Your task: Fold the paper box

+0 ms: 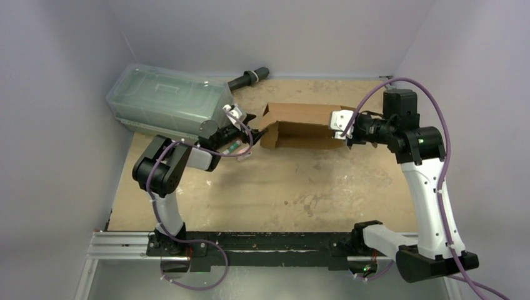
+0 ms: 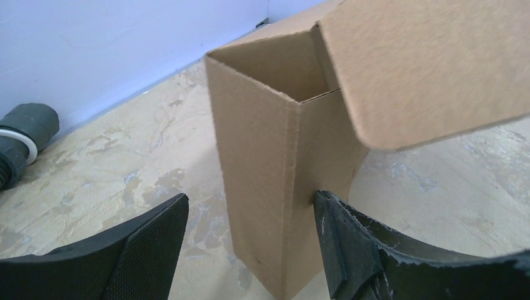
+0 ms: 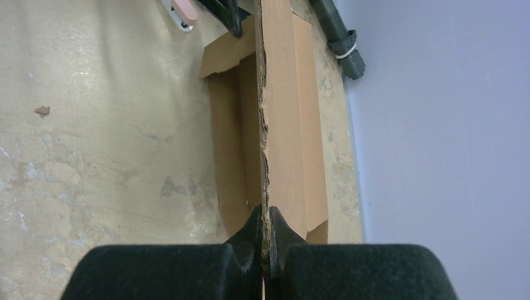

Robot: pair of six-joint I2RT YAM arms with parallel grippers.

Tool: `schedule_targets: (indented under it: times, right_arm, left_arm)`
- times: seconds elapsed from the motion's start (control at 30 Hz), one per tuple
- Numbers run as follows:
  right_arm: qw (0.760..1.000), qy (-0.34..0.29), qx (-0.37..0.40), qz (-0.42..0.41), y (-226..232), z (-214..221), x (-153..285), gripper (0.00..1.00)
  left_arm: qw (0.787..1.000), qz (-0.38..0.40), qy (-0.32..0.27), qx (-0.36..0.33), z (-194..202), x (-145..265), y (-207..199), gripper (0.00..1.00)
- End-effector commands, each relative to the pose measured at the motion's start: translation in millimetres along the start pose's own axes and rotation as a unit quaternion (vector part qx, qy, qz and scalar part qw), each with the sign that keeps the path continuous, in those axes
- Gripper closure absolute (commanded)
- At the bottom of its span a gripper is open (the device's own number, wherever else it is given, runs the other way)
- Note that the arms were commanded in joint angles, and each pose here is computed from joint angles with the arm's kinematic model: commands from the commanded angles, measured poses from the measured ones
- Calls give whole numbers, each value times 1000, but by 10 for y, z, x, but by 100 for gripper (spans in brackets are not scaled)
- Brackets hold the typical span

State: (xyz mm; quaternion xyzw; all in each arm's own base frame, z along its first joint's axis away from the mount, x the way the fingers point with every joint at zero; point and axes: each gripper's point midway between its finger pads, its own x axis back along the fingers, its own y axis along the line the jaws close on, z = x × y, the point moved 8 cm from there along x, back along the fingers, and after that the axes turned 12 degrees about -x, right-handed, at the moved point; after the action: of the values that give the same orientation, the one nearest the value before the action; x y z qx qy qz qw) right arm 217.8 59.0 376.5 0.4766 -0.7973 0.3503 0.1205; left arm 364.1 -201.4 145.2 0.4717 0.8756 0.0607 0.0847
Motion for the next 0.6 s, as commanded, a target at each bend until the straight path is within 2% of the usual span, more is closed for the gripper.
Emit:
schedule_targets:
  times: [0.0,0.23,0.37,0.57]
  right_arm:
    - [999,-30,-7,-19,43,-67,-17,100]
    - [999,-32,-23,-25,81,-31,-54,100]
    - [998,-34,-36,-29,82,-30,-72,100]
    - [998,-29,-53,-19,57,-16,-85,100]
  left_arm:
    - [998,-30,-8,-48,-98,-137,-63,27]
    - [985,-155,-18,-68,-103,-67,-137,28]
    - [976,-200,-25,-79,-132,-96,-193,29]
    - [975,-205,-46,-77,-154,-58,-261,28]
